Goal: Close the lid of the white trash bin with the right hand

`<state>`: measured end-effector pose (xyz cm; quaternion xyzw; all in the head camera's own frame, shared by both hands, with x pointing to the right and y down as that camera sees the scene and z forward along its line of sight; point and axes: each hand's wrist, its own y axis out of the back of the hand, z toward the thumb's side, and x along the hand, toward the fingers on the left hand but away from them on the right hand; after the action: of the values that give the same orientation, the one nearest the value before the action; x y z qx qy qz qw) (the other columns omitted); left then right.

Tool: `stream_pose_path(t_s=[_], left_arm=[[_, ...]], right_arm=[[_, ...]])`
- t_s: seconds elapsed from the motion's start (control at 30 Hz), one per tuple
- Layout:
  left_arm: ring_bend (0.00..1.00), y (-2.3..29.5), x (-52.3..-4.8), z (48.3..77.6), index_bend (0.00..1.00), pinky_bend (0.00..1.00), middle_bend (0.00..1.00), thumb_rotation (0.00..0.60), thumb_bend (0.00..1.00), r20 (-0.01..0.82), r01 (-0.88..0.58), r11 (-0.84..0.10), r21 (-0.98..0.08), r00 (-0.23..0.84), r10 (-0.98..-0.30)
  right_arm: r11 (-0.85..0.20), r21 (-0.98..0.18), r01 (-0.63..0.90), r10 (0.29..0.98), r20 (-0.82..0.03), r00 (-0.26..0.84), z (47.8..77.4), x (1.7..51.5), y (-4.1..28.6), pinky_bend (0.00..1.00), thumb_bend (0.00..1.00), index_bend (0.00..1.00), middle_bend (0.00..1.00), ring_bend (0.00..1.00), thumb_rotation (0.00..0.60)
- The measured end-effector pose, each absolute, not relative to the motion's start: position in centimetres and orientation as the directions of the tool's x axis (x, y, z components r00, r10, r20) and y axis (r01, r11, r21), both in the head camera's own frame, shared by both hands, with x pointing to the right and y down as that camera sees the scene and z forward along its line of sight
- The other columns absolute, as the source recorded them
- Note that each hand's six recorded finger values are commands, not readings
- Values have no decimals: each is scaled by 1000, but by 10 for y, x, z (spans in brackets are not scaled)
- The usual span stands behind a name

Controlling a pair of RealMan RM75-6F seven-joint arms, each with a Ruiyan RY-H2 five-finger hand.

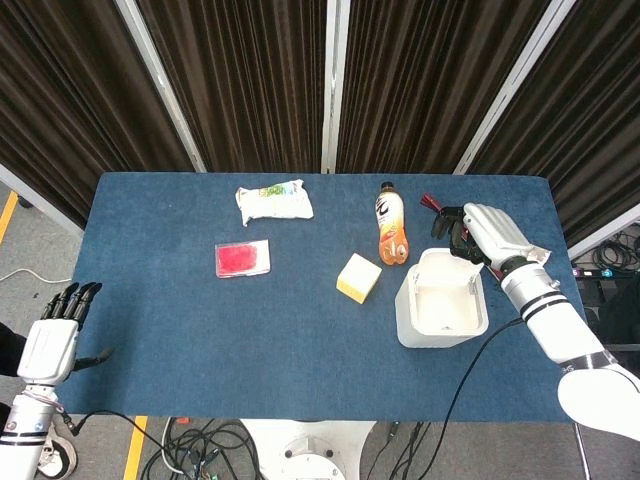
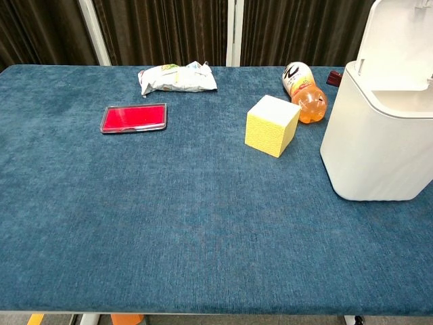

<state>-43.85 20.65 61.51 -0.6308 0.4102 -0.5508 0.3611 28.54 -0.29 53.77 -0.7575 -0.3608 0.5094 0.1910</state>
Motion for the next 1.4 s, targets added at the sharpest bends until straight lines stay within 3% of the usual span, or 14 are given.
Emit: stream_pose_path(t_s=[0.43, 1.17, 1.4], left_arm=[[41, 204, -436, 613, 89, 132, 90, 600, 67, 395, -114, -400, -910, 62, -917], [42, 204, -435, 613, 89, 132, 90, 600, 67, 399, -110, -404, -908, 65, -915], [41, 205, -436, 614, 89, 132, 90, 600, 67, 399, -110, -403, -908, 61, -915]], right_arm=[[-732, -567, 378, 669, -703, 241, 555, 288, 11, 588, 919, 522, 488, 428, 600], [-853, -459, 248, 520, -781, 346, 571, 280, 81, 612, 932, 540, 501, 443, 600], [-859, -448, 248, 510, -791, 338, 584, 285, 87, 612, 936, 540, 501, 443, 600]])
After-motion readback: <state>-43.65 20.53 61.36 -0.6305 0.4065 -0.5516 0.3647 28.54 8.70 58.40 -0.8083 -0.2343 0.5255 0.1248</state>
